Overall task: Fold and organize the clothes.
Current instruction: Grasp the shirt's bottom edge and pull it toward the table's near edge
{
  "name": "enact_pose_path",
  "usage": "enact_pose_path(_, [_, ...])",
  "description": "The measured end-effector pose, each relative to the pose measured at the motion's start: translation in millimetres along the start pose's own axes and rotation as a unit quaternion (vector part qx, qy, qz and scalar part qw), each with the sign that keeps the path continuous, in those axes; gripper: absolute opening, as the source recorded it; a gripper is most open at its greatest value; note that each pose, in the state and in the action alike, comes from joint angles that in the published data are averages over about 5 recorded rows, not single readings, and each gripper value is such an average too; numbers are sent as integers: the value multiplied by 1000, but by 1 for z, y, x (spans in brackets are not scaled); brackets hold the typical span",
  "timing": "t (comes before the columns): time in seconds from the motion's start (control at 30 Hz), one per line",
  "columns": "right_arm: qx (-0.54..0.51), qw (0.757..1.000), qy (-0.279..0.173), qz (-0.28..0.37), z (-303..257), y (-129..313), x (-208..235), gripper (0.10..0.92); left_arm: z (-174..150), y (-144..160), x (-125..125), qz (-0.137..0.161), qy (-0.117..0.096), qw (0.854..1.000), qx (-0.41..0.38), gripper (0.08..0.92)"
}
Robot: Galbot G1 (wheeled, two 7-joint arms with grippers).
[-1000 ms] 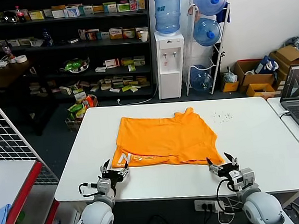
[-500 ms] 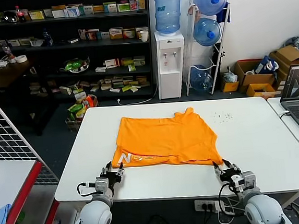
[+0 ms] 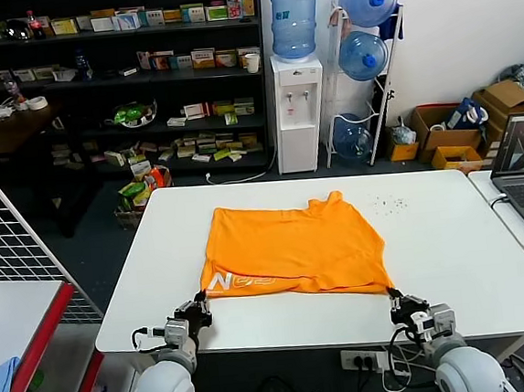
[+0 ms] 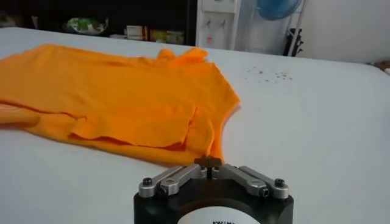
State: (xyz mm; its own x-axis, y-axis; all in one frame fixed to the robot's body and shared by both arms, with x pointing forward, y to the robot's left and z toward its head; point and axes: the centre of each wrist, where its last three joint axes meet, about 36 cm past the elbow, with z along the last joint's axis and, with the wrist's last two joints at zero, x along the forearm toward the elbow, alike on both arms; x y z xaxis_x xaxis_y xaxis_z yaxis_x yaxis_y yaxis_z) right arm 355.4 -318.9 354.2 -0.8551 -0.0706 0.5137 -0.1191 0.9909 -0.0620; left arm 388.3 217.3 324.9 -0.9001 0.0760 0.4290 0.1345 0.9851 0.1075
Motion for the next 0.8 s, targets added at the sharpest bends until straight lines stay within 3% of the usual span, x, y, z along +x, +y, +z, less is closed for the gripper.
enact_pose_path(0.33, [18,1000,19,2,-1,2,37,125,2,5,39,8,9,1000,-8,94])
enact_pose_path(0.67, [29,998,50,-1,6,13,71,128,17,7,90,28,42,998,-28,96])
enact_pose_path(0.8, [32,998,54,-1,2,14,79,199,16,4,102,36,48,998,-29,143])
